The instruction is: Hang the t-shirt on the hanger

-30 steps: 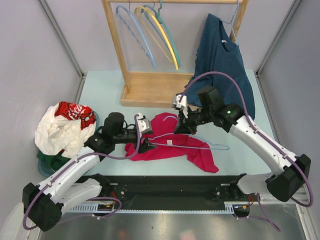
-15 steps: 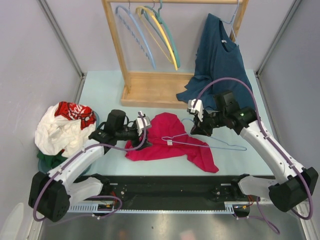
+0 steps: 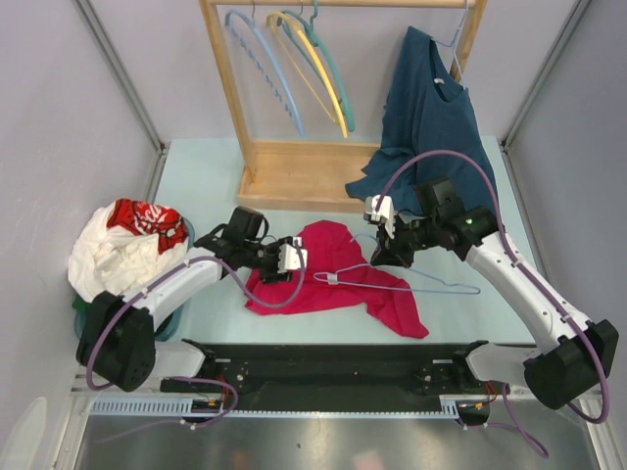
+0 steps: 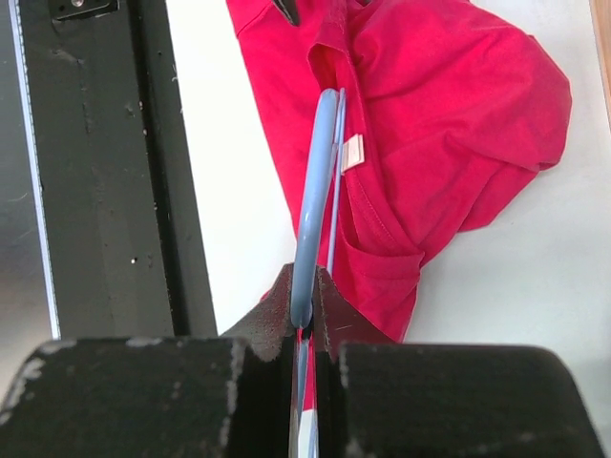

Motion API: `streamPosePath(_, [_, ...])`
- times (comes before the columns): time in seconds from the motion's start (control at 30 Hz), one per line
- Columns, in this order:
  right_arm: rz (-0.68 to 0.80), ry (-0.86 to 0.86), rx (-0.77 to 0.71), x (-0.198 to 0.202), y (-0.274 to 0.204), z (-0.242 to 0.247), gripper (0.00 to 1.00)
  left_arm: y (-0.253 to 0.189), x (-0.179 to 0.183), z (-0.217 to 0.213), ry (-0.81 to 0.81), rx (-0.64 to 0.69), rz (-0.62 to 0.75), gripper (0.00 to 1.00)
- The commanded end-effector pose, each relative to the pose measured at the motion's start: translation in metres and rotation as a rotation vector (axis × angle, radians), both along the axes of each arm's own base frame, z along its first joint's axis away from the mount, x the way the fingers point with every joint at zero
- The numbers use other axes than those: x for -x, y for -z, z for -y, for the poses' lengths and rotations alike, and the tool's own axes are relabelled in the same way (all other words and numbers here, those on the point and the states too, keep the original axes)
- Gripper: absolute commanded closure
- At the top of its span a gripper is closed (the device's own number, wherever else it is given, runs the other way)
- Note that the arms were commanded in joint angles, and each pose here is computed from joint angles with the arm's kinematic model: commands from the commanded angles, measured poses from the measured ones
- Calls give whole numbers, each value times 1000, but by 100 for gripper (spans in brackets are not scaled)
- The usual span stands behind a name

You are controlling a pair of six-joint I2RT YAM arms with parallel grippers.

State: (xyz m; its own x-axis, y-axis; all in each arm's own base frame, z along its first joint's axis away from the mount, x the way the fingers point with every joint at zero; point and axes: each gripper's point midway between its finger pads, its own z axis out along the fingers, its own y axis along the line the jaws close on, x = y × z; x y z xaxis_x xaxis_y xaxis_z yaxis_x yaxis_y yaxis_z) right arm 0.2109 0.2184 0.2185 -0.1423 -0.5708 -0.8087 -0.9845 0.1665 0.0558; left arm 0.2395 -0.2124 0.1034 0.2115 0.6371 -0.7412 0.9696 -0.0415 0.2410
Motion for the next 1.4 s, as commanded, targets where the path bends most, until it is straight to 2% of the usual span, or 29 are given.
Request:
streamPosePath(0.0, [40, -39, -44, -6, -10, -11, 100, -4, -5, 10, 150, -27, 99, 42])
streamPosePath(0.33, [41, -89, -56, -10, -5, -27, 100, 17, -2, 9, 171, -85, 75, 53])
streamPosePath(0.53, [53, -105, -71, -11, -2, -33, 100, 13, -10, 12, 146, -86, 75, 74])
streamPosePath(0.57, [54, -106, -76, -12, -2, -34, 100, 12, -9, 11, 146, -84, 70, 83])
streamPosePath(0.63, [65, -109, -86, -14, -2, -38, 100, 4, -9, 14, 145, -67, 66, 94])
streamPosePath(0.7, [76, -110, -92, -16, -3, -41, 100, -4, -9, 17, 142, -51, 64, 100])
streamPosePath(1.37, [172, -255, -270, -13, -2, -94, 100, -74, 18, 40, 175, 98, 31, 100])
